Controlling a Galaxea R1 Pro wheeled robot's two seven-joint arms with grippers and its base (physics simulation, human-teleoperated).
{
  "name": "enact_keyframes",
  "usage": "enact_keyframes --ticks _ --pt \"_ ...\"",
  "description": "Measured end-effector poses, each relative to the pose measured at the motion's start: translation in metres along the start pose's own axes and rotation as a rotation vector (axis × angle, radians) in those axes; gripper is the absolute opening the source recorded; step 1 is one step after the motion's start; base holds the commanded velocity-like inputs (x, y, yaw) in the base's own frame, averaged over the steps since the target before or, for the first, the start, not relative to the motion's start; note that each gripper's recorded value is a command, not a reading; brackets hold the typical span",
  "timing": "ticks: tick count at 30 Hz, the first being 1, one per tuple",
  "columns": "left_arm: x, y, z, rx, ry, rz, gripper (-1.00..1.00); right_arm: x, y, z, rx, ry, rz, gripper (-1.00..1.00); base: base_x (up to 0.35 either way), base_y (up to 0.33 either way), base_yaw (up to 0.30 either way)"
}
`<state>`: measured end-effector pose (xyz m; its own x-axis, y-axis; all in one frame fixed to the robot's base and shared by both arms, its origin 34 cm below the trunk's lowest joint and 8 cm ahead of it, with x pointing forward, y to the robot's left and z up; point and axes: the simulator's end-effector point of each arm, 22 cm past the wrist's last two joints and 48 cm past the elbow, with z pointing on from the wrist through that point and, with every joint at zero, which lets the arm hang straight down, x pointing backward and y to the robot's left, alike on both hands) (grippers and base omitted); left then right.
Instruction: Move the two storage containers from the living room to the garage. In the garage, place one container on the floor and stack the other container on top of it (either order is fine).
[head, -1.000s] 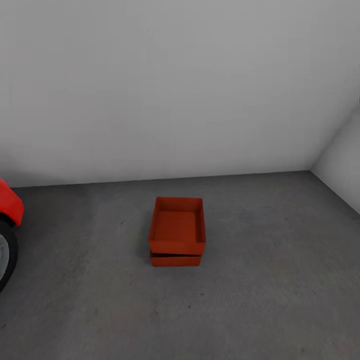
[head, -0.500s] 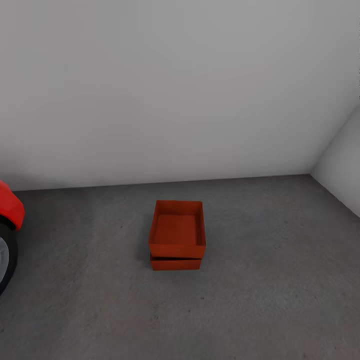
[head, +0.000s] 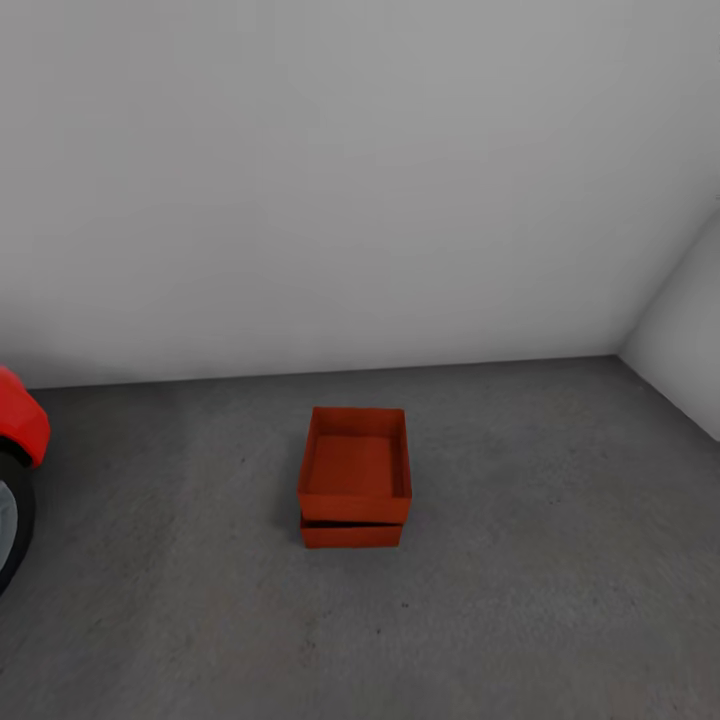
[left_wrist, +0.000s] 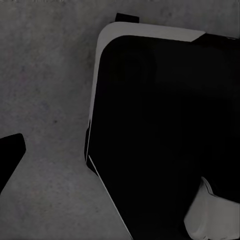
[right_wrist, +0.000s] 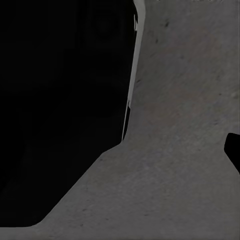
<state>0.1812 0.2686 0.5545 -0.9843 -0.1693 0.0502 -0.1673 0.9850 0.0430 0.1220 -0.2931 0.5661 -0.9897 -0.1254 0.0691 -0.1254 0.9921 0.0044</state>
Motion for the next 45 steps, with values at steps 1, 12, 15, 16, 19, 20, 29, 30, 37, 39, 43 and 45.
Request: enact_keyframes --ticks 1,12,15,16,19,20,29,30,37,39,43,45 --pt "-0.001 0.0 0.0 0.0 -0.002 0.0 1.0 -0.001 0.0 0.0 0.0 -0.002 0.0 1.0 0.0 0.0 0.0" --pt "-0.008 -0.001 -0.002 0.003 -0.02 0.002 1.0 -0.011 0.002 0.0 -0.001 -0.035 0.0 1.0 0.0 0.0 0.0" --pt "-0.01 -0.001 -0.002 0.004 -0.025 0.002 1.0 -0.014 0.002 -0.001 -0.001 -0.044 0.0 1.0 0.0 0.0 0.0" --pt "-0.011 -0.001 -0.002 0.004 -0.027 0.002 1.0 -0.015 0.002 -0.001 -0.001 -0.046 0.0 1.0 0.0 0.0 0.0" --pt "-0.013 -0.002 -0.003 0.005 -0.032 0.002 1.0 -0.017 0.002 -0.001 -0.001 -0.052 0.0 1.0 0.0 0.0 0.0" --pt "-0.013 -0.002 -0.003 0.005 -0.033 0.002 1.0 -0.018 0.002 -0.001 0.0 -0.054 0.0 1.0 0.0 0.0 0.0" --pt "-0.019 -0.003 -0.004 0.007 -0.048 0.001 1.0 -0.024 0.002 -0.002 0.001 -0.069 0.0 1.0 0.0 0.0 0.0" --pt "-0.02 -0.003 -0.004 0.008 -0.049 0.001 1.0 -0.024 0.002 -0.002 0.001 -0.071 0.0 1.0 0.0 0.0 0.0" --pt "-0.024 -0.003 -0.005 0.01 -0.061 0.001 1.0 -0.029 0.002 -0.002 0.002 -0.083 0.0 1.0 0.0 0.0 0.0" --pt "-0.025 -0.004 -0.006 0.01 -0.064 0.001 1.0 -0.031 0.002 -0.002 0.002 -0.089 -0.001 1.0 0.0 0.0 0.0" --pt "-0.028 -0.004 -0.006 0.011 -0.07 0.001 1.0 -0.035 0.001 -0.003 0.004 -0.11 -0.003 1.0 0.0 0.0 0.0" --pt "-0.029 -0.004 -0.007 0.012 -0.073 0.001 1.0 -0.036 0.001 -0.003 0.004 -0.114 -0.003 1.0 0.0 0.0 0.0"
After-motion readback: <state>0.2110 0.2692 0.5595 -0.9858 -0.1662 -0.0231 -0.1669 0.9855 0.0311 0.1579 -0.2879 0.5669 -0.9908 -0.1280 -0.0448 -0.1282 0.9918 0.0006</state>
